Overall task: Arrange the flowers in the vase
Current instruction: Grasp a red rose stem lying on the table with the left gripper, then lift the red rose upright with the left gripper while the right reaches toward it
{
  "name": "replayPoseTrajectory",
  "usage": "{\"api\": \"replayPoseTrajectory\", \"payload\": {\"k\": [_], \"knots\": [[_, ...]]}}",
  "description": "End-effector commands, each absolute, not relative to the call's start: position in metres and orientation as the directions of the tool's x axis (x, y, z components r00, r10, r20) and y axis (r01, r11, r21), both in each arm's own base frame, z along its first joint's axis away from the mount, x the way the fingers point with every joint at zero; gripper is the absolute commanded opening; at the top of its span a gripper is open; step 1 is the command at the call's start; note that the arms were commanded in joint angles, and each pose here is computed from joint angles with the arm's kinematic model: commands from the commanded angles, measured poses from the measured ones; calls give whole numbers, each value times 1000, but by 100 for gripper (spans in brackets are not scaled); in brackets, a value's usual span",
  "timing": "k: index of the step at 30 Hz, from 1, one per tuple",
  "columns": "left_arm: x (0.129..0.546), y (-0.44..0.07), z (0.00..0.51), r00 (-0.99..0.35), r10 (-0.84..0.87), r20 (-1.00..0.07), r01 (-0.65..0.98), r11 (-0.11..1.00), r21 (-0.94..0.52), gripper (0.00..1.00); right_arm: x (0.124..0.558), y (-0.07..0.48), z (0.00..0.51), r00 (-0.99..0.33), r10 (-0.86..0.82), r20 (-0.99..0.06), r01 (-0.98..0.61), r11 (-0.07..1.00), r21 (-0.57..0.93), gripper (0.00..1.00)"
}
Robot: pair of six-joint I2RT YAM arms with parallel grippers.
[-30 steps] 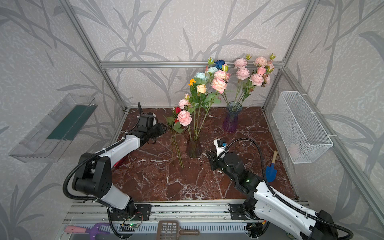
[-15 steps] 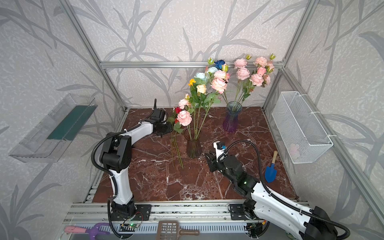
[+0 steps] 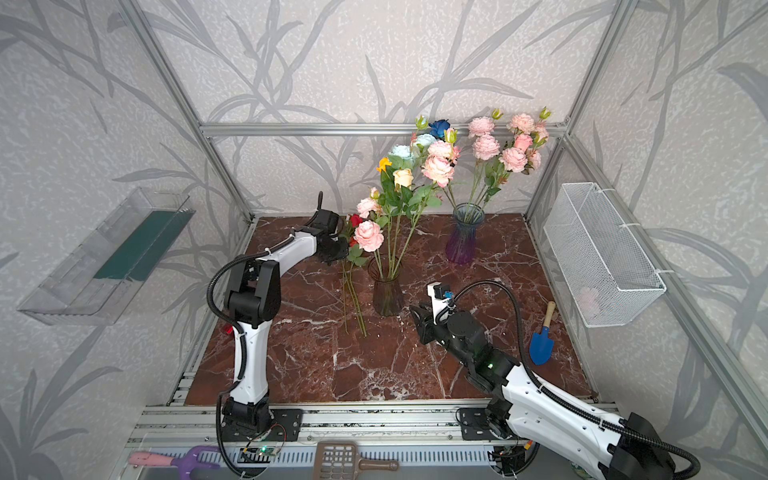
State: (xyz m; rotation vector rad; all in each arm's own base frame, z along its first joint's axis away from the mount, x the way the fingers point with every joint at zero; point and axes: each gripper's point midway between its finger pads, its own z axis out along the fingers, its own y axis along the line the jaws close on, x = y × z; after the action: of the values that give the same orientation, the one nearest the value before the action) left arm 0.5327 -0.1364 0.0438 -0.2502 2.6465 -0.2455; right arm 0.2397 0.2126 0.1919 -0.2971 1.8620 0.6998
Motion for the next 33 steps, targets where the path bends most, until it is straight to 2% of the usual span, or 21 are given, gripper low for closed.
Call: {"api": "replayPoseTrajectory", "payload": {"k": [1,6,12,18,27,33], "knots": [[530,-129,38,-890,-204,-408,-146,975,-168,23,242,212,195,-379,139,-915,-502,800,329,34],[531,-127,32,-894,-194,-405,-137,977,-165,23,243,212,193,-381,135,-915,-501,802,327,34],[533,-129,45,-881,-199,-429,-126,973,-193,13,243,212,193,-383,136,-914,-500,801,329,33],[534,-134,82,-855,-210,-475,-102,965,-242,5,242,213,193,-383,136,-913,-502,800,330,33],[519,-139,140,-810,-248,-531,-73,942,-328,5,241,212,195,-379,141,-915,-505,797,332,34],[495,-128,189,-740,-275,-614,-62,936,-345,4,241,212,196,-377,142,-916,-507,796,332,33]]}}
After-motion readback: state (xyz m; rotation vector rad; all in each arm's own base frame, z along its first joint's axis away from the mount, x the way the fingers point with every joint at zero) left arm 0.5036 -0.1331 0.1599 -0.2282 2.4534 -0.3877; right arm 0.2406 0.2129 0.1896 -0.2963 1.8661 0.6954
